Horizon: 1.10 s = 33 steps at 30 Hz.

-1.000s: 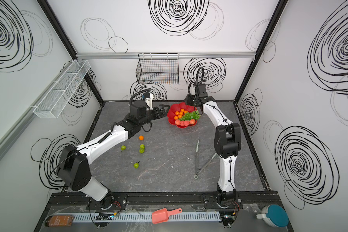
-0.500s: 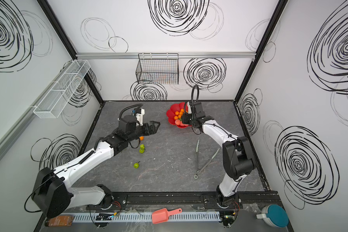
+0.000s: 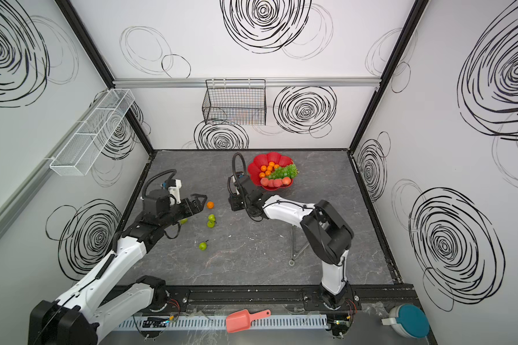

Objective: Place and organize the fake fruits in the fruit bowl
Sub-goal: 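Move the right gripper back to the loose kumquat beside the green pears, then close the right gripper on the orange kumquat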

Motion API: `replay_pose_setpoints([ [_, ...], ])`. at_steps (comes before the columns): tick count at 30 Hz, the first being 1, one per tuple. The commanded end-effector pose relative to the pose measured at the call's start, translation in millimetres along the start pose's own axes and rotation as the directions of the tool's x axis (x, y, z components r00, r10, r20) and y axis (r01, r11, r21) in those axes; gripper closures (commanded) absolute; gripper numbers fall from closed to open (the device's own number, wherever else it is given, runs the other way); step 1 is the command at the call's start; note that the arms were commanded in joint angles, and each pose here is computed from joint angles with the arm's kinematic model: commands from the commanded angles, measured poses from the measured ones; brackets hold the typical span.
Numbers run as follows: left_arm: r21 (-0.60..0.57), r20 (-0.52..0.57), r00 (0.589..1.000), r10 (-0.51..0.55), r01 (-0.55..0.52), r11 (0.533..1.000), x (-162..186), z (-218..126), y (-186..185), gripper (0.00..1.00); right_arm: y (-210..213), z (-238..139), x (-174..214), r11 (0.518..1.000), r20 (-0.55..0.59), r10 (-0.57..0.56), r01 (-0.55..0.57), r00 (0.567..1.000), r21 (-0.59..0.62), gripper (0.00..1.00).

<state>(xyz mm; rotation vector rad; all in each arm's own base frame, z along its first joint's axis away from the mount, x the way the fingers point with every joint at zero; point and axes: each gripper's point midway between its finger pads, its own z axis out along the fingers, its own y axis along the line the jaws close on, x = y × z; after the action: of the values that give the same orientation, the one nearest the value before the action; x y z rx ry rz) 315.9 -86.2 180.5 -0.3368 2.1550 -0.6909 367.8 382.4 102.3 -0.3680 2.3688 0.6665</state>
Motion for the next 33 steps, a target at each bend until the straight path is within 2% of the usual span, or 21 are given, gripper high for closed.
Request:
replay_pose_setpoints([
  [1, 0.005, 0.005, 0.999, -0.032, 0.032, 0.999, -5.1, -8.8, 12.9, 0.04, 13.9, 21.1, -2.6, 1.0, -0.011, 0.015, -0.015, 1.0, 0.017, 0.56],
  [9, -0.039, 0.041, 0.996, -0.081, 0.083, 0.996, -12.9, -15.5, 38.0, 0.04, 42.2, 65.6, 0.4, 0.999, -0.025, -0.007, 0.008, 1.0, 0.043, 0.54],
  [15, -0.047, 0.041, 0.995, -0.09, 0.092, 0.995, -8.8, -13.4, 44.0, 0.04, 51.1, 78.8, -3.0, 0.999, -0.02, -0.018, 0.019, 1.0, 0.03, 0.5],
  [33, -0.067, 0.046, 0.993, -0.108, 0.111, 0.992, -8.6, -13.0, 52.0, 0.04, 53.4, 115.8, 10.2, 0.988, -0.158, -0.103, 0.119, 0.982, 0.096, 0.48],
])
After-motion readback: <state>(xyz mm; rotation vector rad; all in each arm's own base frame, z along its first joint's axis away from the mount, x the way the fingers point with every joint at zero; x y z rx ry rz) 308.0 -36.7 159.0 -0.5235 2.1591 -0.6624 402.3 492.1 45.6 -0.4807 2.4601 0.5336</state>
